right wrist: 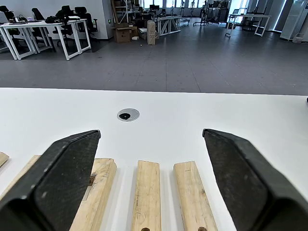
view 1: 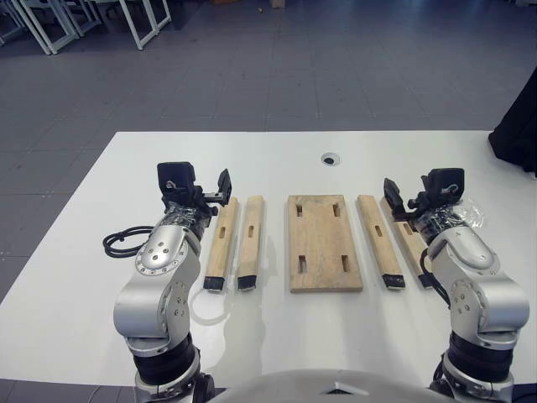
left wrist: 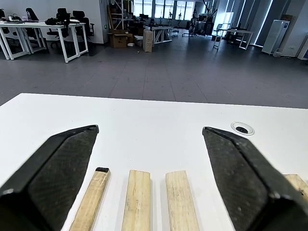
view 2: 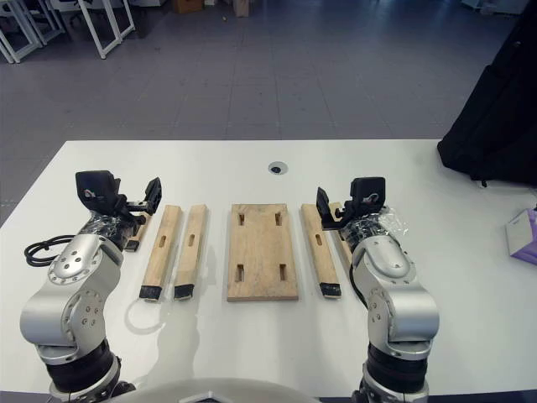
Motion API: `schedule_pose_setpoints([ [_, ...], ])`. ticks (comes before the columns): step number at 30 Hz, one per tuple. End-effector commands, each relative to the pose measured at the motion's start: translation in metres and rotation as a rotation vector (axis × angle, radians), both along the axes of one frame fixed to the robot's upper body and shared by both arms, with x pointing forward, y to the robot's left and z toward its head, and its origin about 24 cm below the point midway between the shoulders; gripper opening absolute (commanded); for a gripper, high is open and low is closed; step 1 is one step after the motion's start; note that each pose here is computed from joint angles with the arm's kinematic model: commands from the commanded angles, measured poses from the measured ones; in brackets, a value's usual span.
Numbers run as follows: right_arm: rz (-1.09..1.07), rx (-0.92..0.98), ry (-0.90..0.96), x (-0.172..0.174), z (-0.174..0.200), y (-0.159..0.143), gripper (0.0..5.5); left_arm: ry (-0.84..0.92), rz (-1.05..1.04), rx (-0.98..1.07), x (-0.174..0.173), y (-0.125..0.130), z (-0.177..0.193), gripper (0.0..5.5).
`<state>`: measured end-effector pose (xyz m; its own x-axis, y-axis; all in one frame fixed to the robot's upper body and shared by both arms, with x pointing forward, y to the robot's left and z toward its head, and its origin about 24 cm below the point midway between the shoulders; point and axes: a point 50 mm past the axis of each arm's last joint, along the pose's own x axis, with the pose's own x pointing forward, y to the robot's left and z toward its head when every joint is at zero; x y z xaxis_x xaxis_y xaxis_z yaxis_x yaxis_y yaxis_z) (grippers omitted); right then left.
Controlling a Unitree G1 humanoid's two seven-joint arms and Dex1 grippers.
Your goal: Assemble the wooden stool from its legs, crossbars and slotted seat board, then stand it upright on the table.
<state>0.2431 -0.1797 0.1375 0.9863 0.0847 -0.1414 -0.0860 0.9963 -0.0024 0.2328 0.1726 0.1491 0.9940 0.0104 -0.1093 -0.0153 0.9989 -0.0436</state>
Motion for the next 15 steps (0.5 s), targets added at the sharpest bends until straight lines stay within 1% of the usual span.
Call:
schedule_pose_setpoints([
  [1,0.006,0.0,-0.002,0.0021,0.0029,-0.0008,3.91,-0.004,0.003,-0.004,0.0008,-0.0021,0.0019,4.02],
  [15,0.009,0.001,0.005,0.0014,-0.0024,0.0011,3.91,-0.007,0.008,0.005,0.0014,-0.0008,0.0018,4.02],
])
